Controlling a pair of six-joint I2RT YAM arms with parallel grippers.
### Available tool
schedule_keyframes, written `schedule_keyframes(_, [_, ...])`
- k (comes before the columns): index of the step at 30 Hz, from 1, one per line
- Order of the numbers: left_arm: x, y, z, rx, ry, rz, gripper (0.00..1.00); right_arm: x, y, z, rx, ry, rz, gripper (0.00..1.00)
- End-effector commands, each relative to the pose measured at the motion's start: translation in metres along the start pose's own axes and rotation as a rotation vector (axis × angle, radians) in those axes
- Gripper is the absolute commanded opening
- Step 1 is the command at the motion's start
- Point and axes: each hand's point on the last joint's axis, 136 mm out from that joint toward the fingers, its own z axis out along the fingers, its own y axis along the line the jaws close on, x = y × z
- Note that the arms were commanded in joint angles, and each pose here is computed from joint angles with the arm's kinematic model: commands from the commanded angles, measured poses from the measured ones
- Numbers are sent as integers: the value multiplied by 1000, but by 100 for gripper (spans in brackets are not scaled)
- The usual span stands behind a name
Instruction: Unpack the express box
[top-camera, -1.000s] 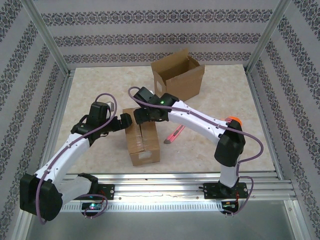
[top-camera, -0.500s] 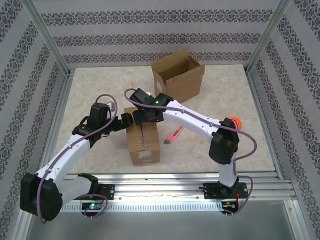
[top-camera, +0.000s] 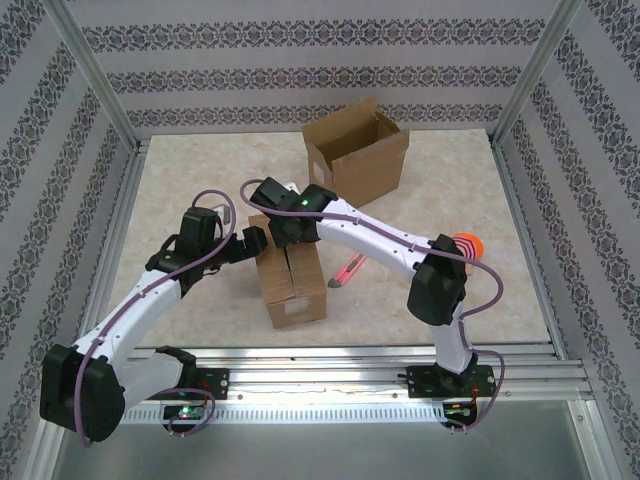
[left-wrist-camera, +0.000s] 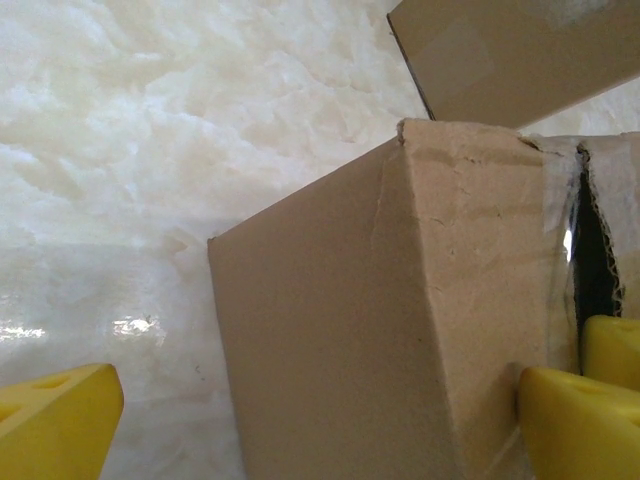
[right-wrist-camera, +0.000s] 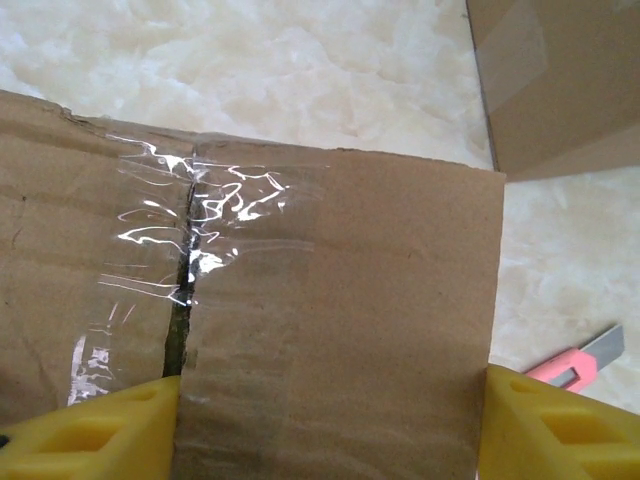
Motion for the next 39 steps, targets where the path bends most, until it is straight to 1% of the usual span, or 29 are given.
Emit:
schedule_keyframes(1, [30, 32, 12, -109, 86, -17, 100, -7, -24, -9, 137, -24, -43, 59])
schedule_keyframes(5, [41, 45, 19, -145, 110, -17, 100, -12, -28, -13, 180, -38, -58, 51])
schedule_keyframes(8, [49, 53, 26, -165, 134, -20, 100, -16, -31, -18, 222, -52, -78, 51])
schedule_keyframes(10, [54, 57, 30, -175, 149, -23, 100, -19, -33, -21, 247, -58, -90, 54])
schedule_keyframes(12, [56, 59, 32, -179, 160, -24, 100, -21, -33, -22, 267, -58, -104, 63])
schedule_keyframes(15, [57, 58, 33, -176, 163, -26, 100, -21, -33, -20, 283, -54, -115, 68])
schedule_keyframes(23, [44, 44, 23, -143, 138, -24, 100, -21, -38, -17, 324, -51, -128, 73])
schedule_keyframes(28, [32, 27, 14, -88, 113, -25, 100, -23, -40, -17, 343, -54, -137, 76])
schedule_keyframes(30, [27, 18, 11, -58, 105, -26, 100, -23, -40, -15, 350, -54, -142, 76])
schedule_keyframes(33, [19, 7, 9, -19, 96, -25, 100, -23, -41, -13, 365, -51, -147, 72])
schedule_keyframes(39, [14, 5, 14, -18, 91, -24, 100, -25, -41, -11, 391, -60, -157, 58])
